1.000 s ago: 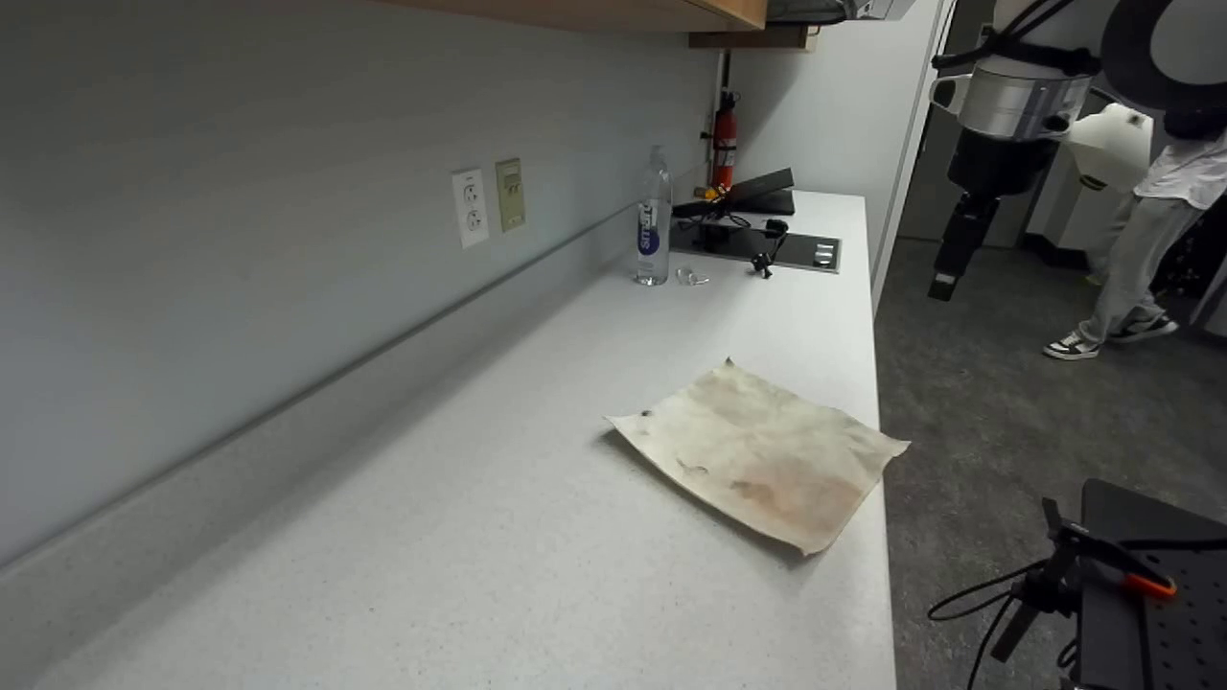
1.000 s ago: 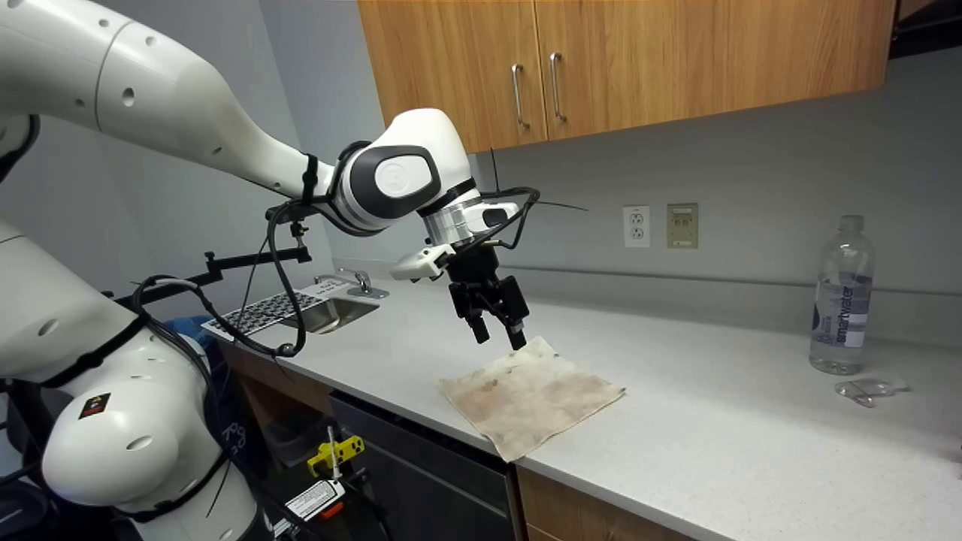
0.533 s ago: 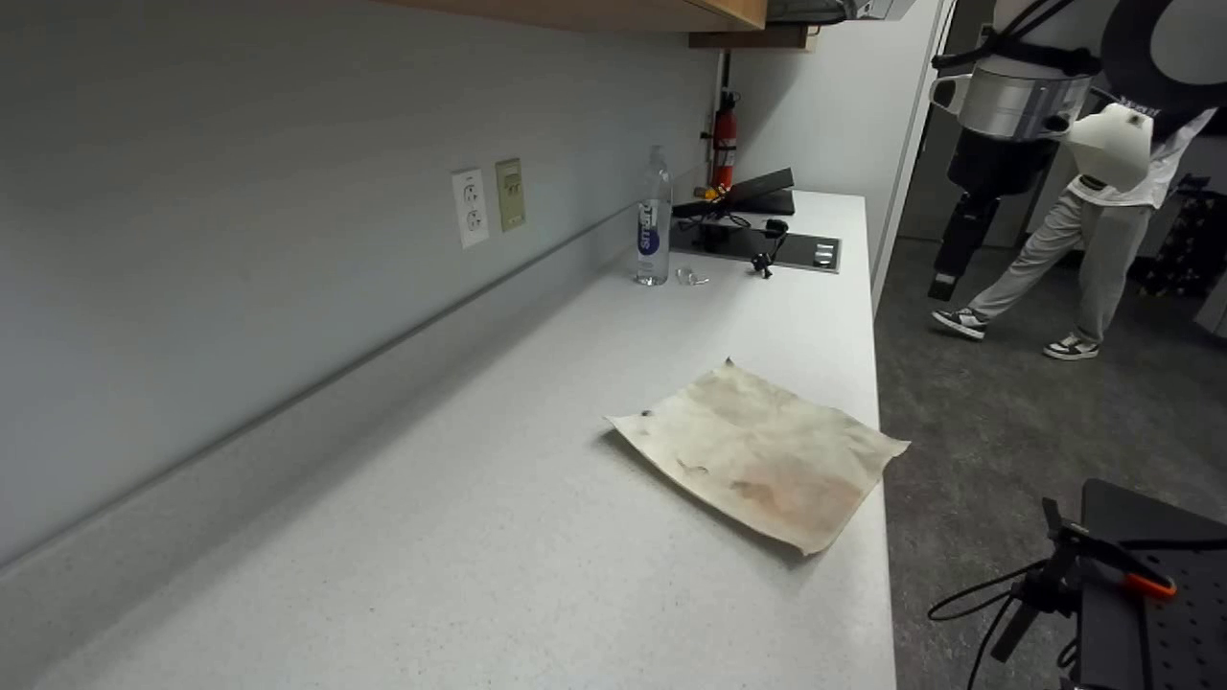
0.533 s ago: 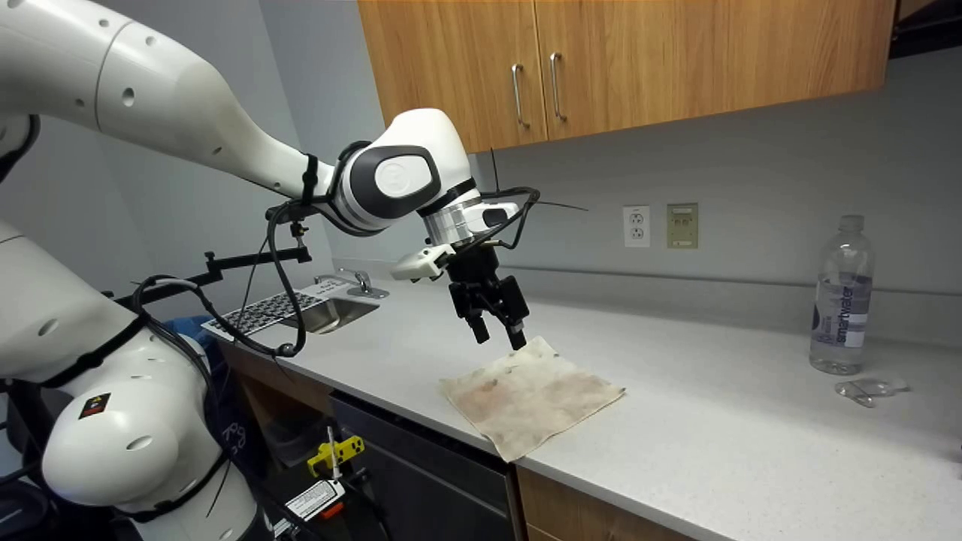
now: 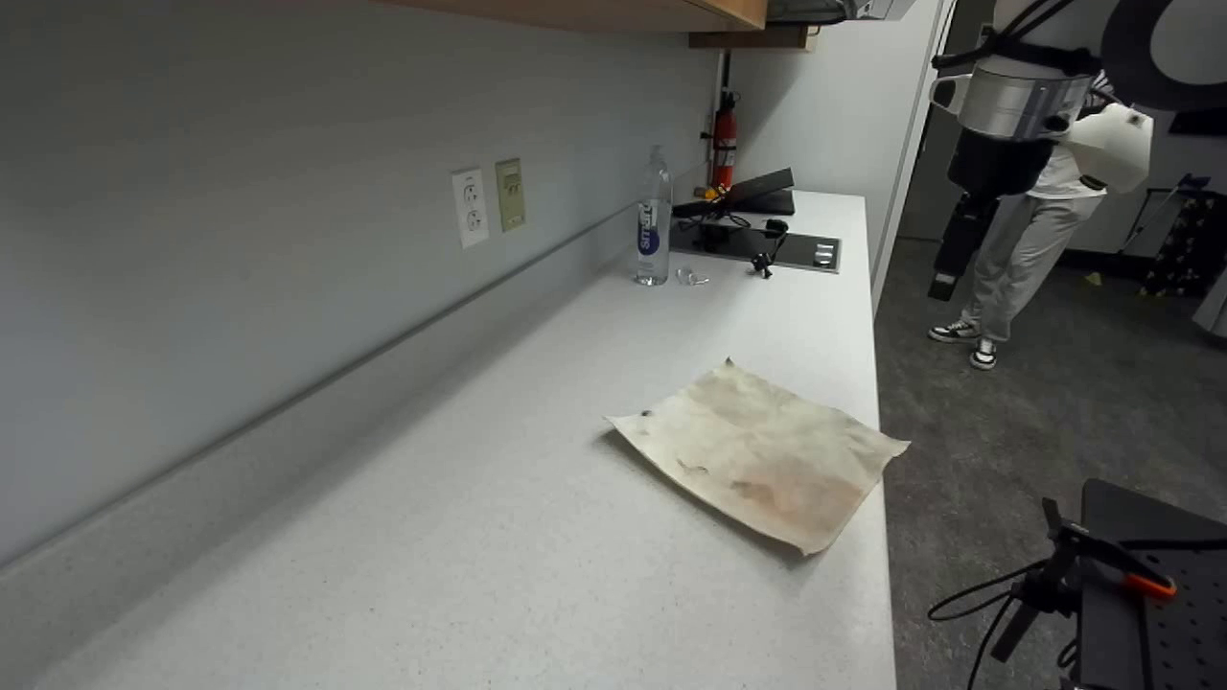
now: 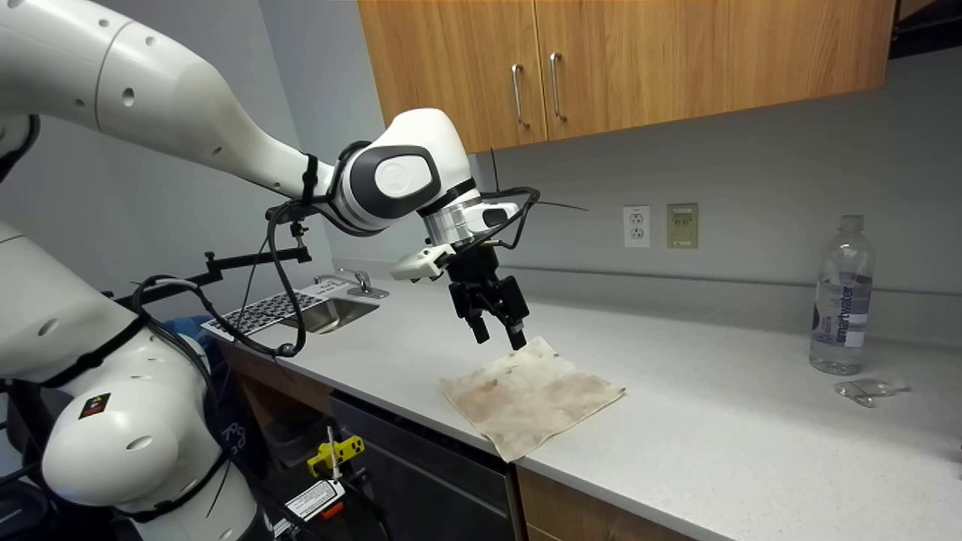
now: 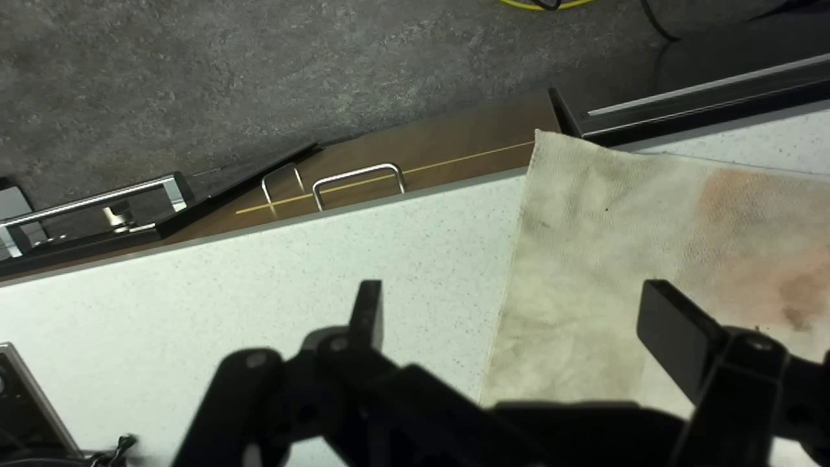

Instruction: Fold the towel on the counter

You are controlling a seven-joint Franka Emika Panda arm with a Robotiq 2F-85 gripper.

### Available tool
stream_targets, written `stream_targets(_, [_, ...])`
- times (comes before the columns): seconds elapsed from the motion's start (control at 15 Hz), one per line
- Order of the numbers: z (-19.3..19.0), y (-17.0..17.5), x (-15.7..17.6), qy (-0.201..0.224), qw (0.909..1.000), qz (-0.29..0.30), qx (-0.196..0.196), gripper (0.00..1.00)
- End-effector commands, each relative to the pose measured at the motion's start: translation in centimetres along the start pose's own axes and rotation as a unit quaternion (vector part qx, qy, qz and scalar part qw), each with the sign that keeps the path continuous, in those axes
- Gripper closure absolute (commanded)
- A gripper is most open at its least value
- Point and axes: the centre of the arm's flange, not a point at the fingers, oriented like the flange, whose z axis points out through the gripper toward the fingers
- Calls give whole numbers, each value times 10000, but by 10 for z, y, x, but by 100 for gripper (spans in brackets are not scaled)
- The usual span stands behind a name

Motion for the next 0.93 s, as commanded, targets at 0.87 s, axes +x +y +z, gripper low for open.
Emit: stream_targets(0.87, [-1,-6,1,12,9989,203,420,0])
